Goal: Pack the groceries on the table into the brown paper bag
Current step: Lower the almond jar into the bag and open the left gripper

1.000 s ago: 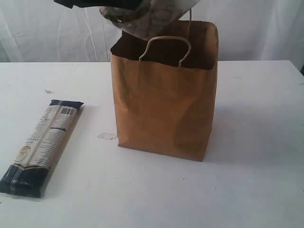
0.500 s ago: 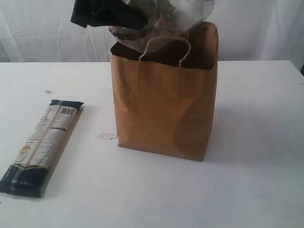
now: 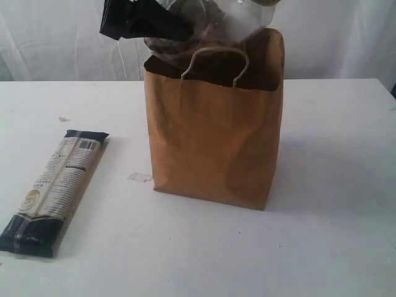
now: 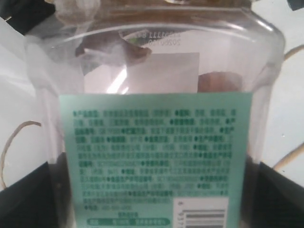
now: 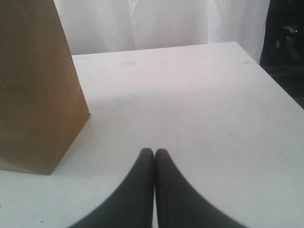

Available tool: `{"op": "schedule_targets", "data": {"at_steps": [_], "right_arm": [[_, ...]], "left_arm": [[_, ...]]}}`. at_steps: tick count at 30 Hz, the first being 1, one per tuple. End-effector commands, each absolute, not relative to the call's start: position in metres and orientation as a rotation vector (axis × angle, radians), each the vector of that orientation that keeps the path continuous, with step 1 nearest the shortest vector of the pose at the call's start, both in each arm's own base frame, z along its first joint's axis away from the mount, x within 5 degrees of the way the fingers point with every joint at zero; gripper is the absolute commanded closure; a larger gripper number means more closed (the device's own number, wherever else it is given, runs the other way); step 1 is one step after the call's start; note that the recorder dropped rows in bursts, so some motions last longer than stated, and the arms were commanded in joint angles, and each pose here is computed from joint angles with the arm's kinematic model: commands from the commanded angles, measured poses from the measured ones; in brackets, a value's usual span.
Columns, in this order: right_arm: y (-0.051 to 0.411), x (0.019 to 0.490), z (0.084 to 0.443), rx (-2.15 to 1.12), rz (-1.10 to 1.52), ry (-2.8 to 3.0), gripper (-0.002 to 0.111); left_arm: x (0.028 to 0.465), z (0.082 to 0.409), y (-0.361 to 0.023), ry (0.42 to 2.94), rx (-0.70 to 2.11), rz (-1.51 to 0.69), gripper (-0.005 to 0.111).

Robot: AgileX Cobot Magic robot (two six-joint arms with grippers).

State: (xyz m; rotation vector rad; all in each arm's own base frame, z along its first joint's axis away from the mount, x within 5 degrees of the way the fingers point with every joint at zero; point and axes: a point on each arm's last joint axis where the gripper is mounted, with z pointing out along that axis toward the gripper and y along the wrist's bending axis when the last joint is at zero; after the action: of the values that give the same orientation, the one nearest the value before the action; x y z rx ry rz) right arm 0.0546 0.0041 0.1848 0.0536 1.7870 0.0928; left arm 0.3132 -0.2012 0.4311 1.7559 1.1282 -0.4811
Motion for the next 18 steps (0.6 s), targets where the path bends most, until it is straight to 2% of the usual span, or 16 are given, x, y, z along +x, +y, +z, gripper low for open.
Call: {"op": "schedule_targets", "data": {"at_steps": [1,18], "right_arm": [[0.0038,0.0546,0.1871,0.058,0.091,1.772,0.108],[0.0038,0.0546,0.1871,0.058,0.091,1.772,0.108]], "left_arm": [[0.3056,0.4342,-0.2009,1.094,1.809,-0.498,0.107],[0.3145,0.4319,-0.2029,1.144,1.746,-0.480,0.107]]}}
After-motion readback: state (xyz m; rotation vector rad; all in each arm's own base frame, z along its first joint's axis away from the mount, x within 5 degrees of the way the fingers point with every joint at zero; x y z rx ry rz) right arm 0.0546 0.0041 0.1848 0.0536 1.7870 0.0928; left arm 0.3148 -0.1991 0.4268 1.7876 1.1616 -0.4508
